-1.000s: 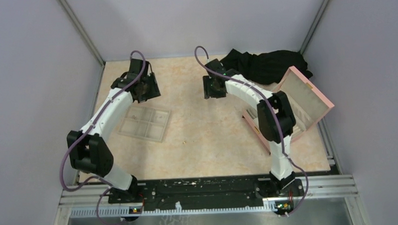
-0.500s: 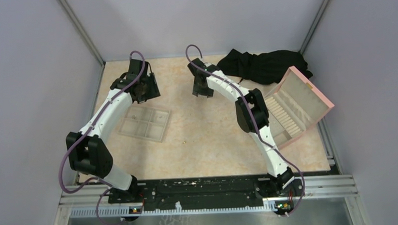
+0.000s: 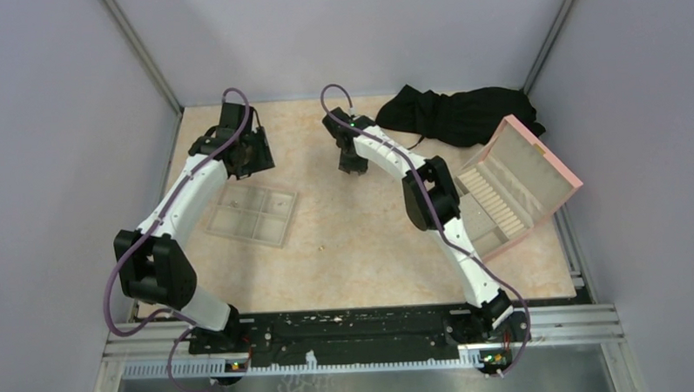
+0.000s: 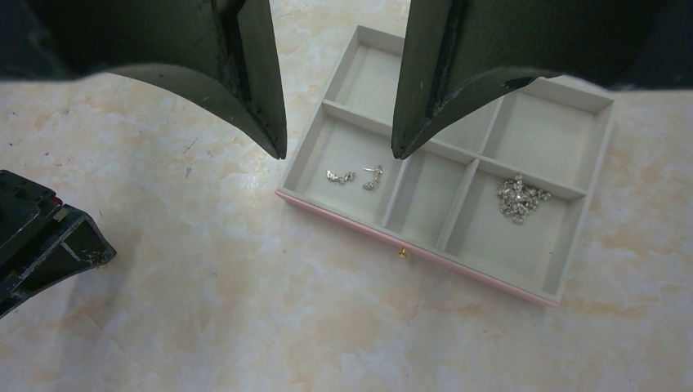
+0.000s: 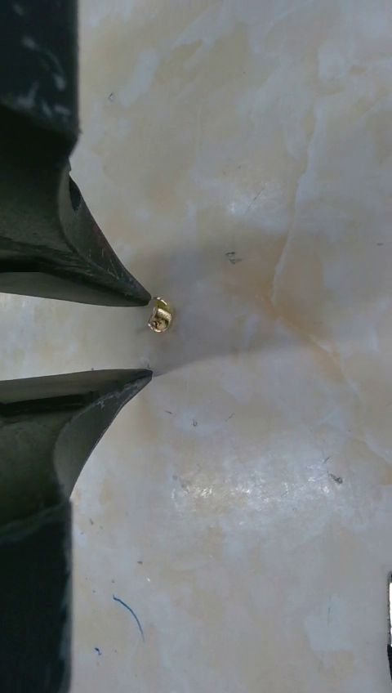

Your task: Organize the mixed jewelry

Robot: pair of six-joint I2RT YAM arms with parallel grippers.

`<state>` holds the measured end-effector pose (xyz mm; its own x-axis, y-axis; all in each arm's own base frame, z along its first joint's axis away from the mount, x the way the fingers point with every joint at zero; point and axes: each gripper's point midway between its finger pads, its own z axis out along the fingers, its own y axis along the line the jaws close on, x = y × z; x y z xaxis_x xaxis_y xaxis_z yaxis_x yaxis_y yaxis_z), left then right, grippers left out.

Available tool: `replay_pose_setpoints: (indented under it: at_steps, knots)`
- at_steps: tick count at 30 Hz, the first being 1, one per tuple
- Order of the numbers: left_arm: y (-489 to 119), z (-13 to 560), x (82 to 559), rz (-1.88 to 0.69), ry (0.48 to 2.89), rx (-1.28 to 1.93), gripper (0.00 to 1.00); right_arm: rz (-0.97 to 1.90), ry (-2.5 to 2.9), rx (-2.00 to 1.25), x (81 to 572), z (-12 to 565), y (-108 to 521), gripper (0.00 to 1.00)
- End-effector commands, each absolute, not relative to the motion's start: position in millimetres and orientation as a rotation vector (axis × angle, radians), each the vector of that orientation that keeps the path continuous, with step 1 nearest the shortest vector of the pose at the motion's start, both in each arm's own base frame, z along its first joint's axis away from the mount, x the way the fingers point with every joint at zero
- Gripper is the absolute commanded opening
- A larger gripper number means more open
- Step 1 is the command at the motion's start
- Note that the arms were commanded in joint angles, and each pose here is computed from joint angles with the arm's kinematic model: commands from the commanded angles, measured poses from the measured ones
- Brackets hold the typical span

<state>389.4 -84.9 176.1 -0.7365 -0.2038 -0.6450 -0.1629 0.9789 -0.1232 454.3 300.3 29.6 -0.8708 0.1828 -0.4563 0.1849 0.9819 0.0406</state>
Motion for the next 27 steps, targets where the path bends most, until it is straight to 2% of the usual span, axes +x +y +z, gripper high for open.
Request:
replay_pose_setpoints:
  at_steps: [1, 8, 27]
  knots:
    - [-81.6, 175.6, 390.2, -0.070, 2.414, -0.242, 0.57, -0.001, 2.625, 0.257, 458.7, 32.5, 311.2, 0.33]
    - [-82.5, 174.0, 391.8, -0.085, 2.417, -0.243, 0.57, 0.013, 2.612, 0.192, 464.0, 34.8, 314.8, 0.31]
    - [-86.6, 166.3, 388.3, -0.113, 2.438, -0.247, 0.57, 0.108, 2.674, -0.268, 458.9, 24.2, 315.9, 0.33]
